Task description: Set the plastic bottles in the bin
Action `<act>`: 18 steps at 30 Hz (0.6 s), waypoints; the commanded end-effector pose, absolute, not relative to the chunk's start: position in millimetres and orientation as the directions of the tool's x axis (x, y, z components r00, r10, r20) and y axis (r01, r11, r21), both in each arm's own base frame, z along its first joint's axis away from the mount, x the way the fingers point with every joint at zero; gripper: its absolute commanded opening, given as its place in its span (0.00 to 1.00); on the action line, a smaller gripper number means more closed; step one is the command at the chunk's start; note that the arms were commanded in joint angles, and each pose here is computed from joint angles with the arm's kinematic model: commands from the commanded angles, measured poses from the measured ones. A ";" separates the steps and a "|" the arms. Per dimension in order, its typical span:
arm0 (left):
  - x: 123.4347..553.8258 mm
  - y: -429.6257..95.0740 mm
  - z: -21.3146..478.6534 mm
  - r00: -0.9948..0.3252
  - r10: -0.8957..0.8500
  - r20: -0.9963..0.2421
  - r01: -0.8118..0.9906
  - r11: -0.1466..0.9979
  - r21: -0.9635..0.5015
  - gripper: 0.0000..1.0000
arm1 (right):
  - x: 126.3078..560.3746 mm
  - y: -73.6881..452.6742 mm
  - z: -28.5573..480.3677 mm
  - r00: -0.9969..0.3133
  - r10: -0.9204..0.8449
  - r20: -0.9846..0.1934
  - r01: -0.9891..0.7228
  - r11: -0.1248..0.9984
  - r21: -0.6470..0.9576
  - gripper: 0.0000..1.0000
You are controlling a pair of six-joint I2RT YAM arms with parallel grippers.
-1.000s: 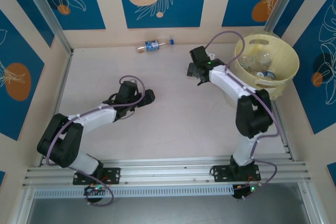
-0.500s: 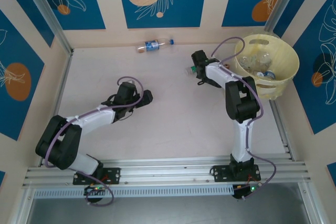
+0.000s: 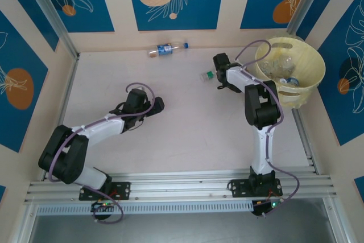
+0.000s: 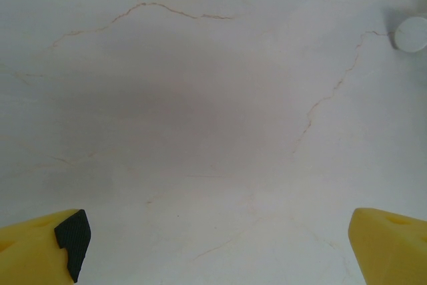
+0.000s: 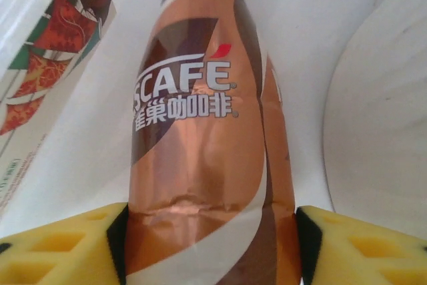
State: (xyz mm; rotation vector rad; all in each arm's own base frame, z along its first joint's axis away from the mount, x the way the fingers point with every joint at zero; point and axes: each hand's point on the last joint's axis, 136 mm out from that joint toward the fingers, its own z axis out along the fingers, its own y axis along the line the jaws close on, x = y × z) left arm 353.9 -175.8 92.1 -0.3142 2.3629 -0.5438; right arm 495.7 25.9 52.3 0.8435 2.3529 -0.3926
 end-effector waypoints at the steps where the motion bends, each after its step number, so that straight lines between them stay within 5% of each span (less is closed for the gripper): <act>1: 350.4 -164.1 90.1 -0.736 -0.356 -0.575 -0.094 0.896 -0.434 1.00 | 498.2 33.9 64.9 -0.592 0.464 -0.659 0.627 0.779 -0.015 0.59; 14: 349.4 -167.8 100.7 -0.716 -0.358 -0.600 -0.048 0.882 -0.469 1.00 | 445.4 90.9 180.6 -0.548 0.341 -0.764 0.374 0.917 0.141 0.50; 18: 350.0 -171.9 103.9 -0.709 -0.360 -0.607 -0.023 0.872 -0.489 1.00 | 419.1 111.6 236.1 -0.522 0.267 -0.810 0.132 0.963 0.233 0.46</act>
